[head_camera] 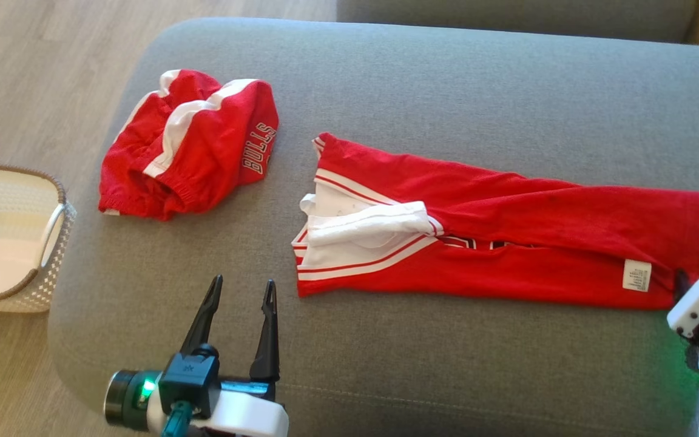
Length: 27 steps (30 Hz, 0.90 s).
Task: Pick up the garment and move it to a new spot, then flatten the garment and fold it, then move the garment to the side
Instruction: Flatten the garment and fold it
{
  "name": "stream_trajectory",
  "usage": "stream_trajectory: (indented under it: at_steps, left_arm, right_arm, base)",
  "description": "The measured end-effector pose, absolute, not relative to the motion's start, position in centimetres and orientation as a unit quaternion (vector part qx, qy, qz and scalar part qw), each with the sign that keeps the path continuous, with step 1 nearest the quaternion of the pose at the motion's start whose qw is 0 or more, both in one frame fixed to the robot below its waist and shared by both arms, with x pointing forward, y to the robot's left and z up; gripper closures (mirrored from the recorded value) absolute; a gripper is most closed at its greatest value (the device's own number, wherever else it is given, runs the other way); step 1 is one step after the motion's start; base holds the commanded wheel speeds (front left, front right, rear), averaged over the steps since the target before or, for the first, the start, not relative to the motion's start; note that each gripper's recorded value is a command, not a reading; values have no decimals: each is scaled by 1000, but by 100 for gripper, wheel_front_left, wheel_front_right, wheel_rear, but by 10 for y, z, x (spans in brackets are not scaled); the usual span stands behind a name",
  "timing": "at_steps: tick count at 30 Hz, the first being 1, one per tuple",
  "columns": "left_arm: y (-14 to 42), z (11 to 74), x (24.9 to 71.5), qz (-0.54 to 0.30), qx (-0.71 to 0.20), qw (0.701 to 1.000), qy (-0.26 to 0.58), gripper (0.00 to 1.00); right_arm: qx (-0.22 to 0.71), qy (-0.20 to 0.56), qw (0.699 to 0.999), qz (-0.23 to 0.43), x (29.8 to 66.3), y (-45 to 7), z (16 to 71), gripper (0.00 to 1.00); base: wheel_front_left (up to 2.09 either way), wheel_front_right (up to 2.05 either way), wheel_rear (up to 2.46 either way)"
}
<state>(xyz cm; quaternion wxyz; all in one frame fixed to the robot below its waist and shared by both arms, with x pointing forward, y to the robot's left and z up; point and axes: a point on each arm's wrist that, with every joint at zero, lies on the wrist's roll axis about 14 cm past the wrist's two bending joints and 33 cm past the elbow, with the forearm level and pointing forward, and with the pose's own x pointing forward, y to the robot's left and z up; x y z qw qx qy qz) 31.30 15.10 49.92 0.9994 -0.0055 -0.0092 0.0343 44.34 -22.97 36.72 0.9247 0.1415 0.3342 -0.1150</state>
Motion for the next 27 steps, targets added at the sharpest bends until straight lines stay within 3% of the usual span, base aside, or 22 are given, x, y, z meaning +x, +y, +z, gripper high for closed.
stream_trajectory:
  at_steps: [4,6,7,15,22,27]
  left_arm:
    - [154,501,313,39,-2,999,-14,0]
    - [156,502,314,43,1,999,-17,0]
    - [157,503,315,43,3,999,-19,0]
    - [160,498,314,49,13,999,-14,0]
    - [147,494,323,23,5,1000,-10,0]
    - [135,487,327,2,1,1000,1,0]
  right_arm:
    - [148,350,919,-107,451,-222,370,0]
    - [151,353,917,-105,451,-221,369,81]
    - [153,352,918,-105,450,-220,369,100]
    - [143,305,933,-127,447,-239,382,100]
    - [35,228,956,-180,451,-310,436,100]
    - [-1,193,966,-174,464,-310,463,100]
  base:
    - [0,0,0]
    - [0,0,0]
    - [0,0,0]
    - [0,0,0]
    - [0,0,0]
    - [0,0,0]
